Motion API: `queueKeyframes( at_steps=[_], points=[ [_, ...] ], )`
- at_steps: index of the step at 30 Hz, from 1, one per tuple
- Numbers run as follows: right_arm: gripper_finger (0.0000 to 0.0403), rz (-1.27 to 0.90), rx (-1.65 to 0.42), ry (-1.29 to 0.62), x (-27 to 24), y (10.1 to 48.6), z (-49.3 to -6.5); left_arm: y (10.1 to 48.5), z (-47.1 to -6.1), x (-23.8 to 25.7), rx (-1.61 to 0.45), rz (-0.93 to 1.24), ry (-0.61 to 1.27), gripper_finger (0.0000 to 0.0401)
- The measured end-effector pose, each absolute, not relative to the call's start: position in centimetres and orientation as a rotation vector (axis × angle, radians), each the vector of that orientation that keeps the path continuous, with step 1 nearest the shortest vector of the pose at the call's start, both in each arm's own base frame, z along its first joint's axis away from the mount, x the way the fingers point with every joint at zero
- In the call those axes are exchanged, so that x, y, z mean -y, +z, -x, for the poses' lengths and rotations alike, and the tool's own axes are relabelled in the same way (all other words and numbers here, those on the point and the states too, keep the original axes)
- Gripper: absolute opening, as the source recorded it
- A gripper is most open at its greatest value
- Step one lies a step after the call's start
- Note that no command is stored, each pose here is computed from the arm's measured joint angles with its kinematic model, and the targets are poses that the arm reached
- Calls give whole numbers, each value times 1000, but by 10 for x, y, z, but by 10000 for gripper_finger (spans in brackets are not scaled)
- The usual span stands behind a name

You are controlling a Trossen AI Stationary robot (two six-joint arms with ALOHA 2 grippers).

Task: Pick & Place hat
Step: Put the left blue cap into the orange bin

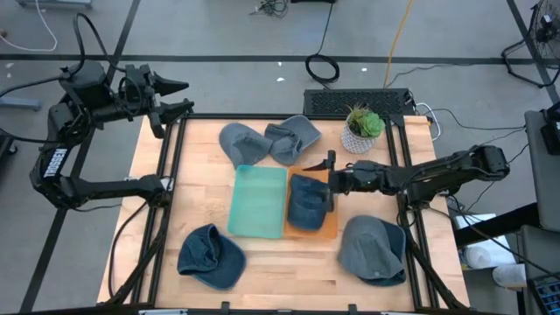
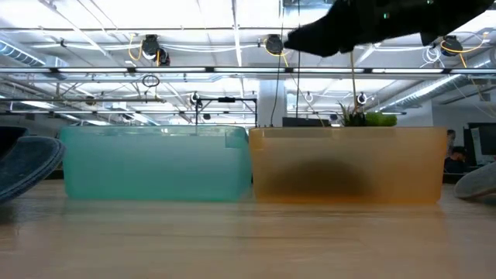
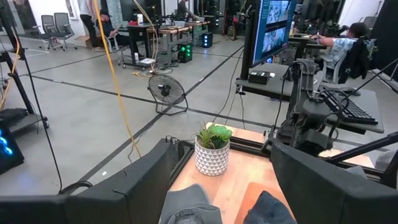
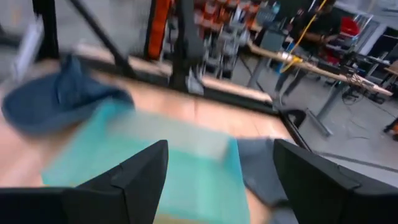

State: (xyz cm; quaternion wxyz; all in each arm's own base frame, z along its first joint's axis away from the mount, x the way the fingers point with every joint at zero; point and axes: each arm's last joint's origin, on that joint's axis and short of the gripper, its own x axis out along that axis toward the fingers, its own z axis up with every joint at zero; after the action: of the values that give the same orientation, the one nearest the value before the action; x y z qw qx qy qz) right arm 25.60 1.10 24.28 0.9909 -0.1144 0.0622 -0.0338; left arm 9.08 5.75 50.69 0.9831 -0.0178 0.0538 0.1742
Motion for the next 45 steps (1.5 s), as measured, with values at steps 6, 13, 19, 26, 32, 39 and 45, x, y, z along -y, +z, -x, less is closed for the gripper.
queueKeyframes(
  at_steps=[6, 13, 19, 26, 32, 39, 45],
  points=[
    [281, 103, -18, -88, -26, 253, -255, 507, -91, -58, -109, 31, 350, 285],
    [281, -4, 91, -63, -39, 269, -256, 507, -91, -58, -109, 29, 350, 285],
    [281, 6, 80, -70, -46, 302, -265, 507, -92, -56, -105, 52, 277, 285],
    [281, 9, -24, -90, -41, 345, -273, 498, -93, -49, -174, 207, 191, 285],
    [282, -38, 35, -114, -33, 372, -273, 488, -94, -42, -282, 315, 171, 285],
    [282, -95, -13, -166, -18, 391, -272, 480, -96, -30, -372, 380, 109, 285],
    [282, -131, 8, -135, -10, 408, -269, 471, -103, -17, -506, 568, 26, 285]
  ],
)
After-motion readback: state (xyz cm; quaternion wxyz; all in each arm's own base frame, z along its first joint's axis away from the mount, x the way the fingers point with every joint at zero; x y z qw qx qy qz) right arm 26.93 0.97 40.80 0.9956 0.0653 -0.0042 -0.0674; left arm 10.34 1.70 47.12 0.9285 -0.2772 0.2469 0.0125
